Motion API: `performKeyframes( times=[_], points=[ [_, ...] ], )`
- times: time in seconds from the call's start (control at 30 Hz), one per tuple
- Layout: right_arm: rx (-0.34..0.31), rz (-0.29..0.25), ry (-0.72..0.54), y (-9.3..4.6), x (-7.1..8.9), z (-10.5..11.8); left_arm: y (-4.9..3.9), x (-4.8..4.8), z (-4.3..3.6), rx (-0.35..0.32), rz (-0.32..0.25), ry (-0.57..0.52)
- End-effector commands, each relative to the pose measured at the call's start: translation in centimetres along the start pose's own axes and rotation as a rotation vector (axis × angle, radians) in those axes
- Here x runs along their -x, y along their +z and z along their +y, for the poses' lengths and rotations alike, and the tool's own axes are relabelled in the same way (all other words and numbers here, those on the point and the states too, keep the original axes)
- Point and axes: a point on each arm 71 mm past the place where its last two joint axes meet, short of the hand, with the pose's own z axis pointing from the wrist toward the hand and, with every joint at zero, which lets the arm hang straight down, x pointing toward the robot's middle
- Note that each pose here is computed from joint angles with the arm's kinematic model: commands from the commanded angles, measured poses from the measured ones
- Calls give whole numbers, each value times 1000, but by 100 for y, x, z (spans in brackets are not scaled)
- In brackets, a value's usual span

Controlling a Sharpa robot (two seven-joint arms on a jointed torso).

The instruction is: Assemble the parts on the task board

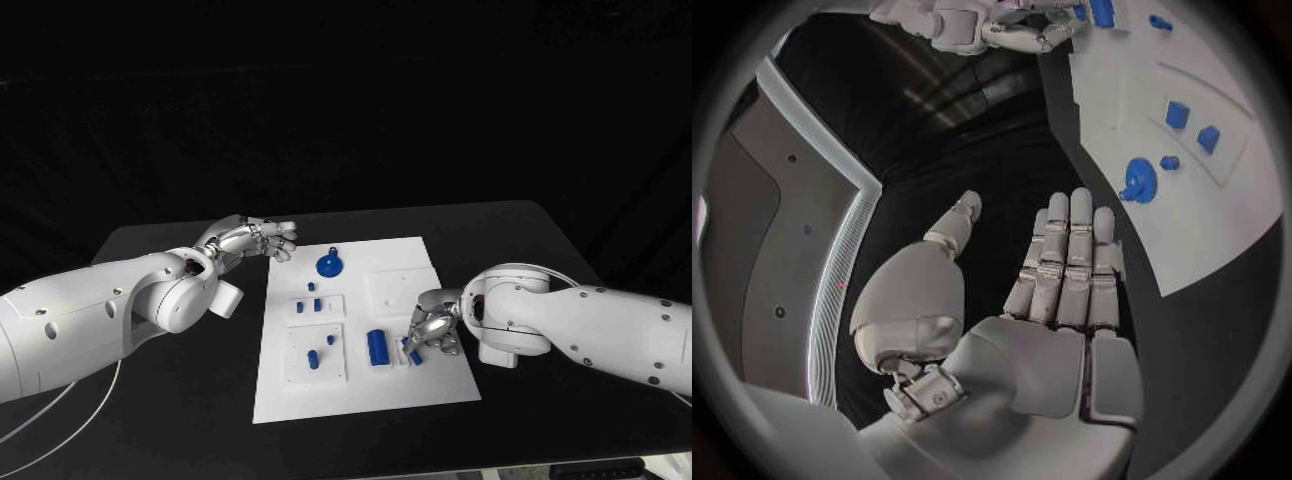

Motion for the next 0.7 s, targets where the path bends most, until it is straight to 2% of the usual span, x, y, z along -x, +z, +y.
performKeyframes(
  times=[0.03,0.7],
  points=[
    [4,19,-18,20,-25,28,9,-26,-12,-8,18,-8],
    [16,10,-30,70,-43,104,5,-20,-7,-4,19,-8]
  ],
)
